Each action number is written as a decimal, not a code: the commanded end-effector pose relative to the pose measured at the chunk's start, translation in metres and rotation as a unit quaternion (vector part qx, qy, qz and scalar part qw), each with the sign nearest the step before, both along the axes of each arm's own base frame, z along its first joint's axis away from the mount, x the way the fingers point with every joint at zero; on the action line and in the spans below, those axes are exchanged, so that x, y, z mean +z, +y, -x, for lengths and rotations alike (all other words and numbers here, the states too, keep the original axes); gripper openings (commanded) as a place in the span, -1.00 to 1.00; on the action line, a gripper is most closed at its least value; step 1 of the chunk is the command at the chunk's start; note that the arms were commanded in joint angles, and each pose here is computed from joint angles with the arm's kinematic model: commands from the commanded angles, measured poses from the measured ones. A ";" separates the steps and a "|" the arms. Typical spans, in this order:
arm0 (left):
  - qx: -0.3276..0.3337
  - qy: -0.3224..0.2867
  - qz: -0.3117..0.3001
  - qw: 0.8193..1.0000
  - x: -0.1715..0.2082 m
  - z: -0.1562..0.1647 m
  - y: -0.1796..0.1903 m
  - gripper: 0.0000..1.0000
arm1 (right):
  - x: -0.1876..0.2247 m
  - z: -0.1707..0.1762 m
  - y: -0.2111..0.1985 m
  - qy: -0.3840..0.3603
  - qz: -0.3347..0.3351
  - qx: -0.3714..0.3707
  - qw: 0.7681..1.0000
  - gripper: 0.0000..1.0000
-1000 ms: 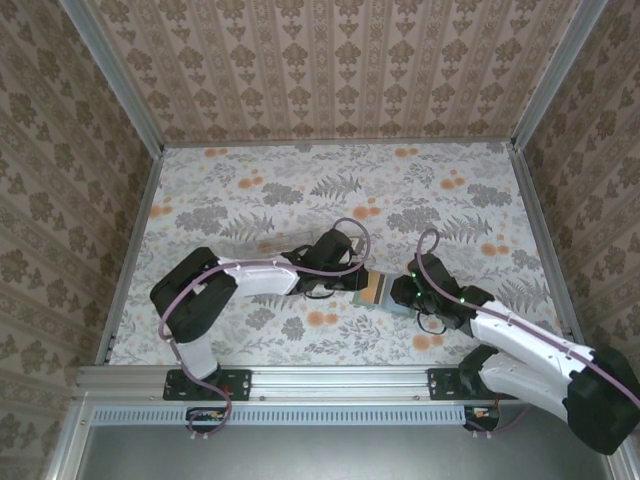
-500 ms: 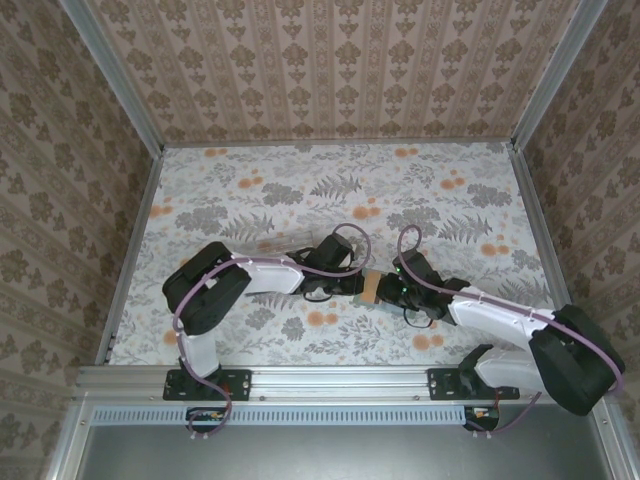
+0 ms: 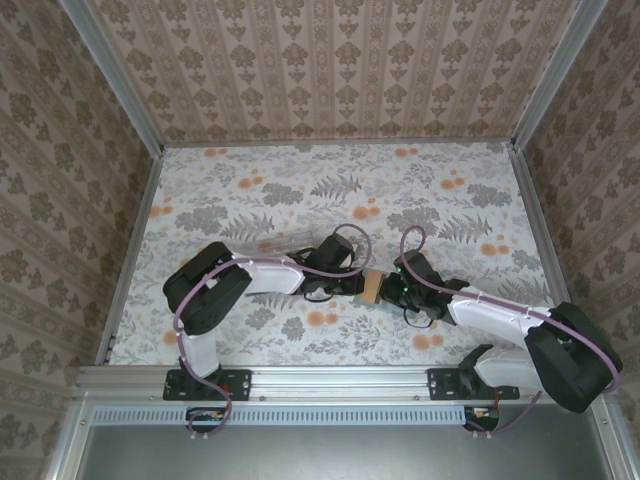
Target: Take the credit cards out of the card holder
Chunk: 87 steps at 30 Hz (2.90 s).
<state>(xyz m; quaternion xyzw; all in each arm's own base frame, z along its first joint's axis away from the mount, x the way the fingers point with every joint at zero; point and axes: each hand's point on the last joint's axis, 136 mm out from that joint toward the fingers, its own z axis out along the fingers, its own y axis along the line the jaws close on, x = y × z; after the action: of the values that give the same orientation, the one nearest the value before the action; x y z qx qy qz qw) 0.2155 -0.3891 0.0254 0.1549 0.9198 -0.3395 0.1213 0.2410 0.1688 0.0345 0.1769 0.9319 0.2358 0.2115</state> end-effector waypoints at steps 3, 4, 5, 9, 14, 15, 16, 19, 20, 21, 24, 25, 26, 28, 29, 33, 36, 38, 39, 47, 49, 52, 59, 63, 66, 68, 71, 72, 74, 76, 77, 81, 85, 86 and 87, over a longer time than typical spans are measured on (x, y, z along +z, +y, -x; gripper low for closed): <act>0.003 0.020 -0.032 0.999 -0.019 0.007 0.006 -0.91 | -0.012 0.007 -0.009 0.020 0.001 -0.016 1.000 -0.69; 0.002 0.020 -0.032 0.999 -0.018 0.007 0.006 -0.91 | -0.013 0.007 -0.008 0.021 0.000 -0.014 1.000 -0.69; 0.002 0.020 -0.032 0.999 -0.018 0.008 0.006 -0.91 | -0.014 0.007 -0.008 0.023 -0.001 -0.015 1.000 -0.70; 0.002 0.020 -0.032 0.999 -0.018 0.008 0.005 -0.91 | -0.015 0.007 -0.007 0.025 -0.003 -0.016 1.000 -0.71; -0.001 0.020 -0.030 0.999 -0.018 0.008 0.003 -0.91 | -0.016 0.006 -0.006 0.027 -0.005 -0.014 1.000 -0.70; -0.002 0.020 -0.030 0.999 -0.018 0.009 0.003 -0.91 | -0.017 0.006 -0.005 0.026 -0.009 -0.013 1.000 -0.70; -0.002 0.020 -0.029 0.999 -0.017 0.009 0.002 -0.91 | -0.017 0.005 -0.004 0.026 -0.015 -0.012 0.999 -0.70; -0.005 0.021 -0.029 0.999 -0.017 0.010 0.001 -0.91 | -0.017 0.005 -0.001 0.025 -0.025 -0.010 0.999 -0.69; -0.007 0.020 -0.029 0.999 -0.017 0.011 0.000 -0.91 | -0.017 0.004 0.000 0.024 -0.026 -0.011 0.999 -0.68; -0.008 0.020 -0.029 0.999 -0.017 0.011 -0.001 -0.91 | -0.017 0.004 0.000 0.025 -0.027 -0.010 0.999 -0.68; -0.010 0.020 -0.028 0.999 -0.016 0.012 -0.002 -0.91 | -0.017 0.004 0.001 0.024 -0.034 -0.009 0.999 -0.68; -0.010 0.020 -0.027 0.999 -0.016 0.012 -0.002 -0.91 | -0.017 0.003 0.002 0.023 -0.039 -0.009 0.999 -0.68; -0.011 0.020 -0.028 0.999 -0.016 0.012 -0.002 -0.91 | -0.018 0.003 0.002 0.024 -0.043 -0.009 0.999 -0.68; -0.012 0.022 -0.028 0.999 -0.017 0.013 -0.003 -0.91 | -0.018 0.003 0.004 0.024 -0.051 -0.008 0.998 -0.68; -0.012 0.021 -0.028 0.999 -0.016 0.013 -0.004 -0.91 | -0.017 0.003 0.005 0.024 -0.055 -0.007 0.998 -0.68; -0.013 0.022 -0.029 0.999 -0.017 0.014 -0.004 -0.91 | -0.014 0.002 0.007 0.022 -0.065 -0.006 0.998 -0.68; -0.013 0.022 -0.031 0.999 -0.017 0.013 -0.004 -0.91 | -0.013 0.004 0.004 0.024 -0.062 -0.009 0.998 -0.66; -0.014 0.023 -0.032 0.999 -0.017 0.013 -0.004 -0.91 | -0.011 0.005 0.002 0.023 -0.057 -0.012 0.998 -0.64; -0.013 0.023 -0.034 0.999 -0.018 0.014 -0.003 -0.92 | -0.011 0.005 -0.001 0.024 -0.053 -0.015 0.998 -0.62; -0.013 0.025 -0.035 0.999 -0.019 0.013 -0.003 -0.92 | -0.001 0.007 -0.009 0.011 -0.036 -0.018 0.999 -0.61; -0.015 0.025 -0.034 0.999 -0.019 0.014 -0.004 -0.93 | -0.004 0.007 -0.008 0.015 -0.037 -0.017 0.999 -0.62; -0.014 0.025 -0.036 0.999 -0.019 0.014 -0.003 -0.92 | -0.011 0.007 -0.006 0.024 -0.038 -0.016 0.999 -0.63; -0.013 0.025 -0.037 0.999 -0.019 0.014 -0.002 -0.92 | -0.013 0.010 -0.013 0.029 -0.024 -0.024 0.999 -0.63; -0.014 0.025 -0.035 0.999 -0.019 0.014 -0.003 -0.92 | -0.009 0.012 -0.019 0.025 -0.017 -0.028 0.999 -0.62; -0.013 0.025 -0.036 0.999 -0.019 0.014 -0.002 -0.92 | -0.008 0.015 -0.023 0.025 -0.016 -0.032 0.999 -0.62; -0.013 0.024 -0.036 0.999 -0.018 0.014 -0.003 -0.92 | -0.009 0.015 -0.024 0.025 -0.020 -0.033 0.999 -0.63; -0.013 0.025 -0.036 0.999 -0.018 0.014 -0.002 -0.93 | -0.012 0.015 -0.024 0.027 -0.026 -0.033 0.999 -0.63; -0.013 0.024 -0.036 0.999 -0.018 0.013 -0.003 -0.93 | -0.013 0.015 -0.022 0.027 -0.029 -0.031 0.999 -0.63; -0.014 0.024 -0.035 0.999 -0.018 0.014 -0.003 -0.93 | -0.012 0.013 -0.019 0.025 -0.034 -0.027 0.999 -0.64; -0.014 0.025 -0.035 0.999 -0.018 0.014 -0.004 -0.93 | -0.011 0.012 -0.016 0.022 -0.042 -0.023 0.999 -0.64; -0.014 0.025 -0.035 0.999 -0.018 0.014 -0.004 -0.93 | -0.010 0.011 -0.015 0.020 -0.044 -0.021 0.999 -0.64; -0.016 0.024 -0.034 0.999 -0.017 0.014 -0.005 -0.93 | -0.009 0.010 -0.014 0.016 -0.049 -0.019 0.998 -0.63; -0.016 0.024 -0.036 0.999 -0.018 0.014 -0.004 -0.93 | -0.009 0.009 -0.012 0.015 -0.057 -0.017 0.998 -0.63; -0.016 0.024 -0.036 0.999 -0.017 0.014 -0.004 -0.93 | -0.009 0.009 -0.012 0.017 -0.058 -0.017 0.998 -0.64; -0.017 0.024 -0.036 0.999 -0.017 0.014 -0.004 -0.93 | -0.010 0.008 -0.011 0.018 -0.058 -0.017 0.998 -0.64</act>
<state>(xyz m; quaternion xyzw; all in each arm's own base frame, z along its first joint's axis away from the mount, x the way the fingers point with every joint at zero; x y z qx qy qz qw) 0.2115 -0.3995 0.0258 0.1642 0.9202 -0.3361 0.1149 0.2344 0.1560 0.0288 0.2108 0.9173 0.2754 0.1957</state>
